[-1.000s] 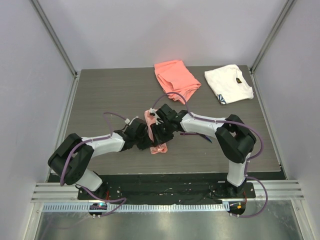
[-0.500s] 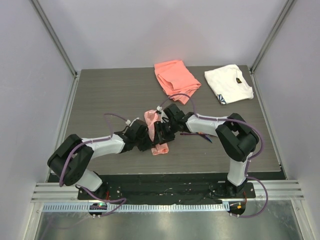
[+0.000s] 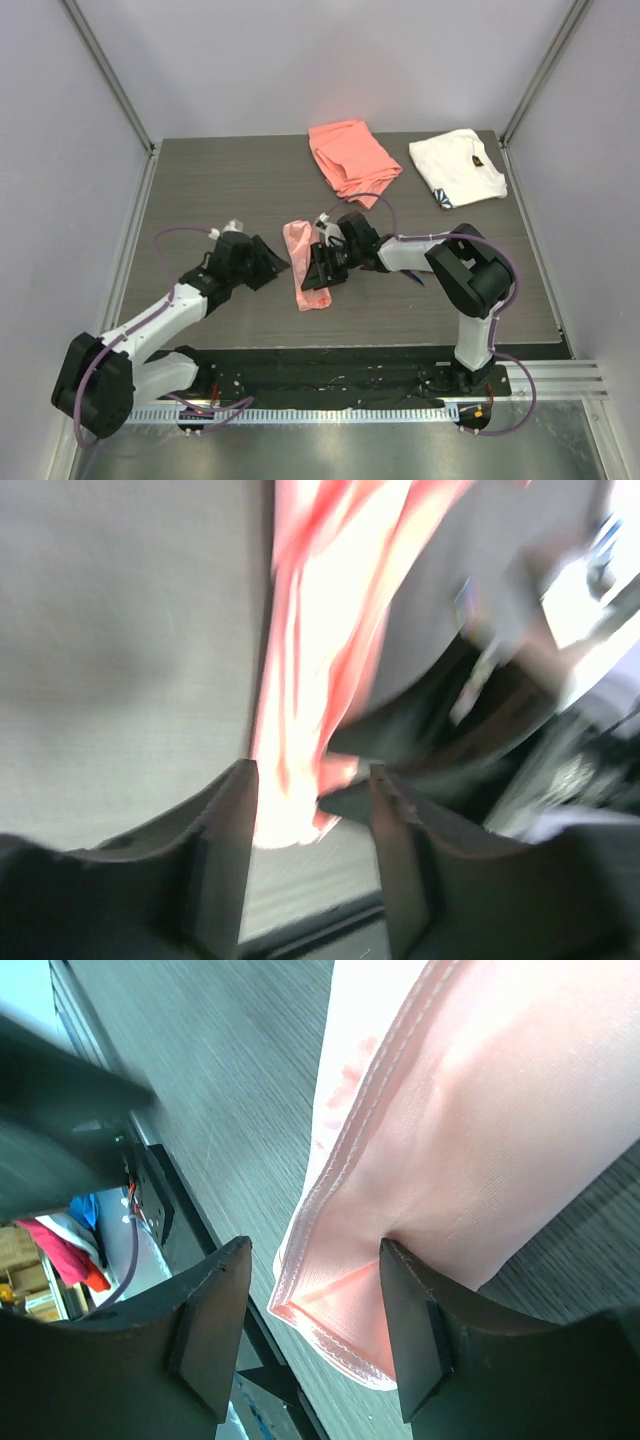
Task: Fold the napkin into a case and place the utensils inside
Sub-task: Fold the 2/3-rectangle-folded napkin at the center of the board.
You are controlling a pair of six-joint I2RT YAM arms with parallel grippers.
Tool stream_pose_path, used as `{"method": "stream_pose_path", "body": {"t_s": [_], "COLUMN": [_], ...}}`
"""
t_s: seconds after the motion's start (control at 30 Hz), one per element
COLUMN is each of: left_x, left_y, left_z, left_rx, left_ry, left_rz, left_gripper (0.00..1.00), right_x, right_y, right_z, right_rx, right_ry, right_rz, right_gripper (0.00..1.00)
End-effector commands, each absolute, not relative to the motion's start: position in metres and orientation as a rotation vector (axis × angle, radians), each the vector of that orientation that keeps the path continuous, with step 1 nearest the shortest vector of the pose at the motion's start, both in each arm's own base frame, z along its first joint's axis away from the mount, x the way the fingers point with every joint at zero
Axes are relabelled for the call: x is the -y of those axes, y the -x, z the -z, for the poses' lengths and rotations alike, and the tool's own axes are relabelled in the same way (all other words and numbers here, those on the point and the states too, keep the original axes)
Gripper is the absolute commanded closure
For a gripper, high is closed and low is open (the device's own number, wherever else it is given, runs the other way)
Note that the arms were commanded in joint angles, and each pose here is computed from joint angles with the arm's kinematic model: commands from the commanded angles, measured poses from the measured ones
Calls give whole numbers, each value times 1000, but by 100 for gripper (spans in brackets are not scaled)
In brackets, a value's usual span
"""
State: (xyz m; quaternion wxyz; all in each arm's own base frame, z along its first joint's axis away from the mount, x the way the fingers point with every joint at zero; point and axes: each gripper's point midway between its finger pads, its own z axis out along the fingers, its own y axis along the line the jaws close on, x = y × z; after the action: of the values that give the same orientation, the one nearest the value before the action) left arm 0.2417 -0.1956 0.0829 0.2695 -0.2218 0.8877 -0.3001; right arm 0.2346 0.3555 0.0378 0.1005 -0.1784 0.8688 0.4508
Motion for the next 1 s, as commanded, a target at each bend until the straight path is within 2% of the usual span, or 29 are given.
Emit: {"method": "stream_pose_path", "body": {"t_s": [0.0,0.03,0.07,0.13,0.2,0.23,0.37,0.43,0.53,0.6,0.7,0.73,0.97], "left_x": [177,177,176,192,202,206,231,240,239,244,250,250,257], "left_y": [-289,-297,-306,-326,-344,-347,-369,-372,-373,-376,-370,-369,-381], "left_z": [-131,-130,-116,-129,-125,-128,-136,-121,-88,-83,-83,-86,-83], "left_rx": [-2293,-2312,-2370,-2375,-2393,-2389,-2336,-2357,-2424,-2392,-2381,-2379,-2400], "left_ry": [597,571,582,504,485,472,449,474,569,586,558,535,499], "left_rz": [835,824,809,875,899,926,1087,1134,1086,1136,1120,1095,1047], "left_gripper": [43,37,39,42,66,71,83,86,98,98,79,70,69], "right_x": [-337,-335,-334,-330,-327,-326,-325,-326,-329,-329,-330,-330,-331], "right_y": [-232,-233,-233,-234,-234,-235,-237,-237,-236,-236,-237,-237,-235], "right_z": [1,2,3,4,4,3,-3,-5,-5,-5,-7,-8,-12], "right_rx": [-2624,-2621,-2621,-2617,-2613,-2610,-2579,-2567,-2563,-2563,-2559,-2558,-2541], "right_ry": [550,549,551,544,553,555,564,571,579,573,576,571,573], "right_rz": [-1207,-1210,-1213,-1218,-1215,-1218,-1259,-1278,-1304,-1305,-1314,-1319,-1343], "right_gripper": [39,39,39,39,39,39,41,41,41,41,41,42,42]}}
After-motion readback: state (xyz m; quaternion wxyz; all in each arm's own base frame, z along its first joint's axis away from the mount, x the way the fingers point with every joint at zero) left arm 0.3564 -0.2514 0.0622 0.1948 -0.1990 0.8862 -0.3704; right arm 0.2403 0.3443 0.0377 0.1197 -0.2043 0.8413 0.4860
